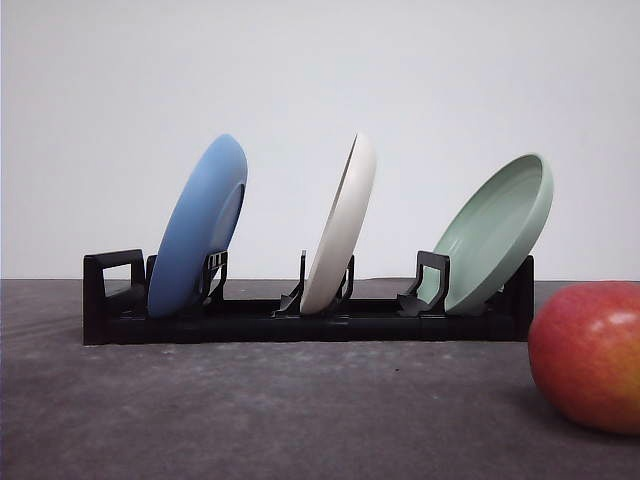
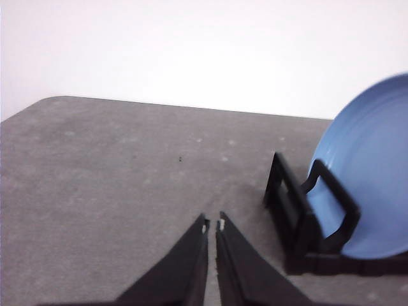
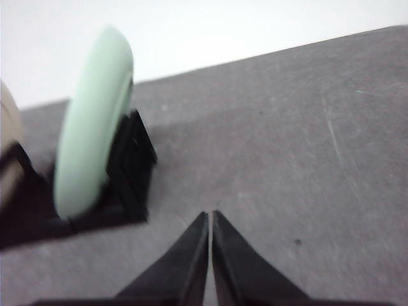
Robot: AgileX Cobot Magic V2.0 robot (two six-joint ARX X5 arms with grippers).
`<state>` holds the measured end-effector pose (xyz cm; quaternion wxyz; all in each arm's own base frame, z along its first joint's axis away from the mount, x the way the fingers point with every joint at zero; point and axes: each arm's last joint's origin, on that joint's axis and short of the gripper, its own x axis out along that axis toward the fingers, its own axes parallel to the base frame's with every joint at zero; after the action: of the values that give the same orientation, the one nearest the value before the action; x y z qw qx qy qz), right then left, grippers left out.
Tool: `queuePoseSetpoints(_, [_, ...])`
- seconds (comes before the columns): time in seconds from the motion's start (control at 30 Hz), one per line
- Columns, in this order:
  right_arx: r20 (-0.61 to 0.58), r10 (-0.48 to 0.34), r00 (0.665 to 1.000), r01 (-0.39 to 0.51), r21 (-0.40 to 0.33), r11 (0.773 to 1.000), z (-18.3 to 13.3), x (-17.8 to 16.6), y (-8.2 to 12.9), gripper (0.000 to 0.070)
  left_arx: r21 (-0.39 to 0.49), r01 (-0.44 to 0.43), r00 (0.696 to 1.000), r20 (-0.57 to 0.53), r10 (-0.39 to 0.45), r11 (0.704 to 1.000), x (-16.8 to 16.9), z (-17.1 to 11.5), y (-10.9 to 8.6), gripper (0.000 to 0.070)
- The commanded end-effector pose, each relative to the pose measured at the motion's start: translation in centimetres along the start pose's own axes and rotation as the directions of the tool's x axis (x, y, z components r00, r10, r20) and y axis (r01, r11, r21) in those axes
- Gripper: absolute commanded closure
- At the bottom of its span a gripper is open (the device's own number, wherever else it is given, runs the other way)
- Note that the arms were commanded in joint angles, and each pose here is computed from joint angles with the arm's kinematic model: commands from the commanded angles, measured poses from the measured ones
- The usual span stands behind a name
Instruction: Place pomegranate in white plate
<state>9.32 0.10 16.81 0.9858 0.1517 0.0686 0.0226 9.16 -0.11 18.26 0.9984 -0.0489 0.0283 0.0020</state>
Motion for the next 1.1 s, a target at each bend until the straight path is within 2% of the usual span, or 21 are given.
queuePoseSetpoints(0.0, [0.053, 0.02, 0.998, -0.023, 0.056, 0.998, 2.0, -0.7, 0.7, 0.0698, -0.054, 0.016, 1.0, 0.022, -0.015, 0.998, -0.6, 1.9, -0.3, 0.0699])
queuePoseSetpoints(0.07, [0.049, 0.034, 0.998, -0.037, 0.055, 0.998, 3.7, -1.3, 1.3, 0.0699, -0.082, 0.049, 0.999, -0.007, -0.05, 0.995, -1.0, 3.4, -0.5, 0.0699])
queuePoseSetpoints(0.13, [0.029, 0.058, 0.998, -0.059, 0.055, 0.997, 5.6, -2.1, 2.0, 0.0698, -0.109, 0.116, 0.992, -0.042, -0.121, 0.987, -1.4, 5.2, -0.9, 0.0699])
queuePoseSetpoints(0.23, [-0.033, 0.113, 0.993, -0.112, 0.042, 0.993, 8.6, -3.2, 3.3, 0.0698, -0.148, 0.261, 0.955, -0.104, -0.278, 0.954, -1.8, 7.8, -1.7, 0.0699])
queuePoseSetpoints(0.27, [-0.066, 0.132, 0.989, -0.131, 0.028, 0.991, 9.5, -3.5, 3.7, 0.0698, -0.163, 0.317, 0.932, -0.131, -0.339, 0.934, -1.9, 8.7, -2.0, 0.0699])
queuePoseSetpoints(0.33, [-0.136, 0.167, 0.977, -0.17, -0.006, 0.985, 11.0, -4.0, 4.3, 0.0698, -0.195, 0.41, 0.879, -0.178, -0.443, 0.891, -2.0, 10.1, -2.5, 0.0699])
queuePoseSetpoints(0.43, [-0.263, 0.245, 0.933, -0.27, -0.066, 0.961, 13.0, -4.4, 5.3, 0.0698, -0.263, 0.545, 0.763, -0.239, -0.601, 0.796, -2.0, 11.9, -3.2, 0.0699])
queuePoseSetpoints(0.5, [-0.339, 0.323, 0.883, -0.376, -0.1, 0.921, 14.1, -4.5, 5.9, 0.0698, -0.308, 0.619, 0.678, -0.255, -0.69, 0.722, -2.0, 12.9, -3.6, 0.0699])
queuePoseSetpoints(0.6, [-0.39, 0.429, 0.815, -0.503, -0.108, 0.857, 15.2, -4.6, 6.6, 0.0698, -0.352, 0.714, 0.555, -0.243, -0.796, 0.605, -1.9, 13.8, -4.0, 0.0699])
queuePoseSetpoints(0.67, [-0.382, 0.47, 0.796, -0.545, -0.112, 0.831, 15.8, -4.6, 6.9, 0.0698, -0.35, 0.752, 0.512, -0.225, -0.829, 0.559, -1.9, 14.2, -4.2, 0.07])
queuePoseSetpoints(0.7, [-0.371, 0.482, 0.794, -0.555, -0.118, 0.823, 16.0, -4.5, 7.0, 0.0698, -0.342, 0.76, 0.507, -0.218, -0.834, 0.552, -1.8, 14.3, -4.2, 0.07])
queuePoseSetpoints(0.8, [-0.347, 0.491, 0.799, -0.56, -0.132, 0.818, 16.2, -4.4, 7.1, 0.0698, -0.32, 0.764, 0.517, -0.215, -0.829, 0.56, -1.8, 14.4, -4.2, 0.07])
queuePoseSetpoints(0.97, [-0.347, 0.489, 0.801, -0.553, -0.114, 0.825, 16.2, -4.4, 7.1, 0.0695, -0.267, 0.78, 0.523, -0.218, -0.824, 0.566, -1.8, 14.3, -4.2, 0.0692])
queuePoseSetpoints(1.03, [-0.347, 0.489, 0.801, -0.551, -0.106, 0.827, 16.2, -4.4, 7.1, 0.0681, -0.247, 0.789, 0.52, -0.219, -0.826, 0.562, -1.8, 14.3, -4.2, 0.0617])
queuePoseSetpoints(1.07, [-0.347, 0.489, 0.801, -0.551, -0.104, 0.828, 16.2, -4.4, 7.1, 0.0642, -0.237, 0.79, 0.522, -0.221, -0.823, 0.565, -1.8, 14.3, -4.3, 0.0554])
